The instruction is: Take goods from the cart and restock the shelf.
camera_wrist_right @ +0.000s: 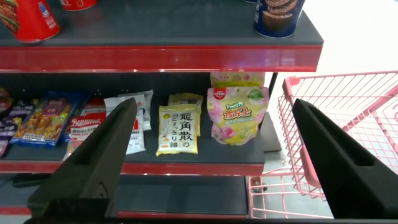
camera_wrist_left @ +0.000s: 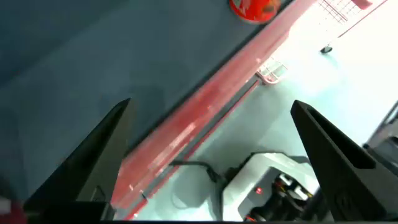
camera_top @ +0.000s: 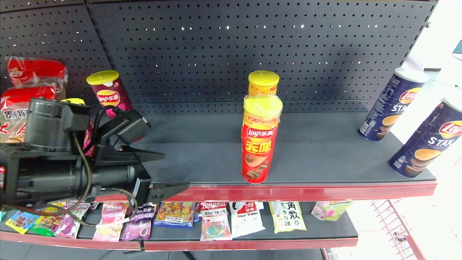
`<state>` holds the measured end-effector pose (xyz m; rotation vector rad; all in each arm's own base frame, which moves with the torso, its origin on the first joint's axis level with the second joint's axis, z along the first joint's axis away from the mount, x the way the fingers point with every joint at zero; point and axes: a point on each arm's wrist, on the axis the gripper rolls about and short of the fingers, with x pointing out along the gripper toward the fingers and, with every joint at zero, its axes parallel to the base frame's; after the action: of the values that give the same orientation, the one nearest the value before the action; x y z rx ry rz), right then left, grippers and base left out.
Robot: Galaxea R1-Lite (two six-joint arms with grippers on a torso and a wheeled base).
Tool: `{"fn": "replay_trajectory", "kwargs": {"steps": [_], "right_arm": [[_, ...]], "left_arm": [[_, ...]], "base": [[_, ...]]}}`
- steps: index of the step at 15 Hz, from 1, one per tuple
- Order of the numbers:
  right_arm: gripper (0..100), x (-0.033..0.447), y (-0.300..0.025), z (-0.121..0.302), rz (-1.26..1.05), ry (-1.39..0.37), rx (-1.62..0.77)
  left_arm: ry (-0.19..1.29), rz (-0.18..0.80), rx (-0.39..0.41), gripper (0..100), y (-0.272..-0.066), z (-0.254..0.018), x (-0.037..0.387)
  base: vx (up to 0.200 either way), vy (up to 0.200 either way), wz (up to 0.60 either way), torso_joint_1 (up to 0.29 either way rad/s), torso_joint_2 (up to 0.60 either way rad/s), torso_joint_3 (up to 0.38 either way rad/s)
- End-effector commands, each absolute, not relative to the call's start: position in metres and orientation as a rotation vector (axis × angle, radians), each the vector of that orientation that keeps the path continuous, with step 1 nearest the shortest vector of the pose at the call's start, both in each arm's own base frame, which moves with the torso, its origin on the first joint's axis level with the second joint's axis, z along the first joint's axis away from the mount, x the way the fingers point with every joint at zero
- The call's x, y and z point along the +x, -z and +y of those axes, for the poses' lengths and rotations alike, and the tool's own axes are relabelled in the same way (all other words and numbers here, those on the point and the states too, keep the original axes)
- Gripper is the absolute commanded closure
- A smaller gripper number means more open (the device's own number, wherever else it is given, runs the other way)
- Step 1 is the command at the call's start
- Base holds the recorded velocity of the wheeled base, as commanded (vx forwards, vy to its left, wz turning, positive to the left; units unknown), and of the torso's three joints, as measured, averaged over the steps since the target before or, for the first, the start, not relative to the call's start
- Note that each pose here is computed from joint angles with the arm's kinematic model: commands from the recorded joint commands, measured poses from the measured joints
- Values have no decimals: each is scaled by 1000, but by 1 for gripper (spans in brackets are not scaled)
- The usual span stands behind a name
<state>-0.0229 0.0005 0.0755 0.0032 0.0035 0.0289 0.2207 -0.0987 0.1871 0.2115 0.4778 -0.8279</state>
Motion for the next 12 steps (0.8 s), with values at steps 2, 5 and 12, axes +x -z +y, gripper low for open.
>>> {"fn": "replay_trajectory", "kwargs": {"steps": [2,5,12], "right_arm": [[0,-23,-75,1,3,-29,2],[0,-23,-75,1,3,-29,0],[0,-23,-75,1,3,-29,0]], "left_arm": [[874,509,267,0,-164,-125,259],[923,505,311,0,-156,-144,271],[944,489,362,0,-149,-170,291]], "base": [[0,0,0,0,0,0],[0,0,0,0,0,0],[0,0,0,0,0,0]]}}
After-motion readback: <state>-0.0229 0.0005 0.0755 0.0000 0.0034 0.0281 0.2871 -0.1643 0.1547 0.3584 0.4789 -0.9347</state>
